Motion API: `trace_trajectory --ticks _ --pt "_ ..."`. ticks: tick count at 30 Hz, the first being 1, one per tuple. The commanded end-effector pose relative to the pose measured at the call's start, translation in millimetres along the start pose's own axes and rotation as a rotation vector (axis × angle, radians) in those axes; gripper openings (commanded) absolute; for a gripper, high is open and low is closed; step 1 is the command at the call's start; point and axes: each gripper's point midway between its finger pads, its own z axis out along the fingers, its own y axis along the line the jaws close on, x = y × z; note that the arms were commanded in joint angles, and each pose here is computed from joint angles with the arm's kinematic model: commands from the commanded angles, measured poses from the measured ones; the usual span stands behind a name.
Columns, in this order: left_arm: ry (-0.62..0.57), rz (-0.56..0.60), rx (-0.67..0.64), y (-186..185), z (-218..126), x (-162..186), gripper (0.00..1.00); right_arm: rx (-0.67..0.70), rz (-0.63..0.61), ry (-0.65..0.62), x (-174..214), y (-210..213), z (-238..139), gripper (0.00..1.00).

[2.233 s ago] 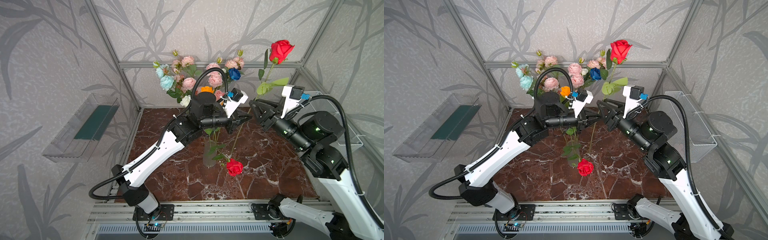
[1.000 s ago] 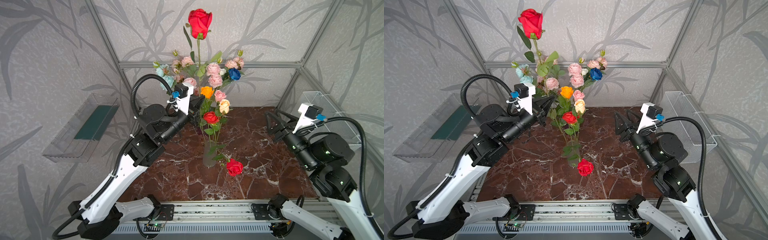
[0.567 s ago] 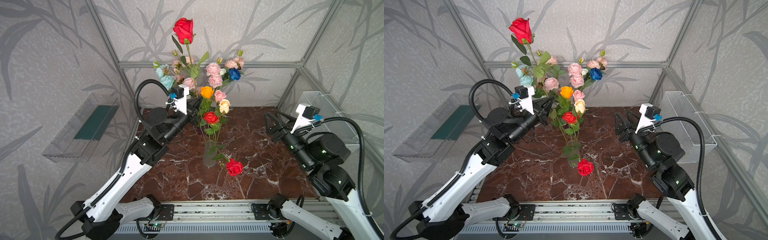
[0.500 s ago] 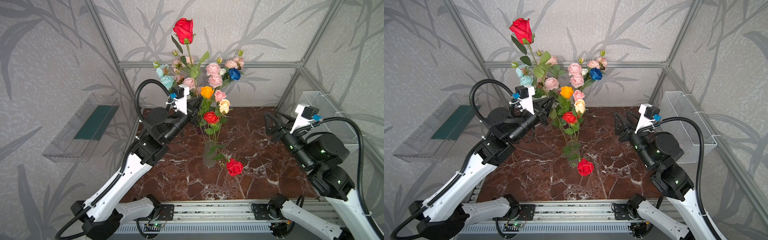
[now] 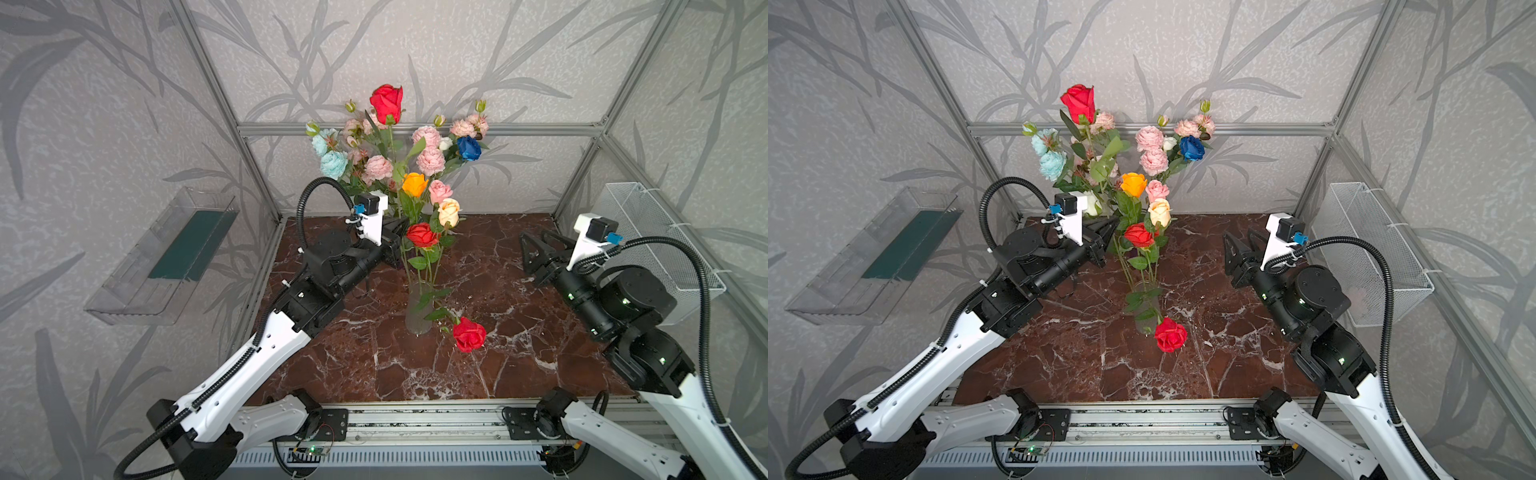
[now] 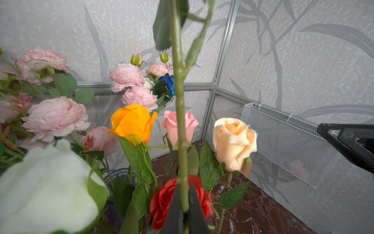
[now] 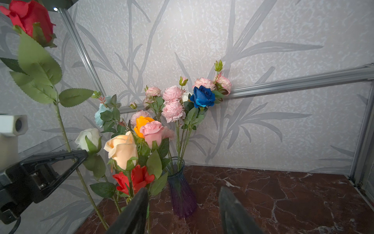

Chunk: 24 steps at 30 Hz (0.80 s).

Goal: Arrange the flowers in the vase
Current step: 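Lower the long red rose stem into the vase with the left gripper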

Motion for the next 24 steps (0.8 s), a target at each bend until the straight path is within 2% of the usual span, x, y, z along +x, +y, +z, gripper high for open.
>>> trace_trajectory --ticks 1,11,17,24 --pt "-0.077 -0.036 0.029 -5 -10 -12 0.00 -0.001 0.008 -0.024 -4 1 0 0.57" --pt "-0.082 -0.039 0.053 -8 -7 -11 0.00 0.011 0.005 -0.014 1 -3 -1 0.57" --pt "-0.072 -0.027 0.067 -14 -4 -26 0.00 0.007 0.003 -0.010 2 -2 -1 0.57" --pt "-0.041 -0.010 0.045 -7 9 -6 0.00 0.015 0.000 0.001 7 -4 -1 0.57"
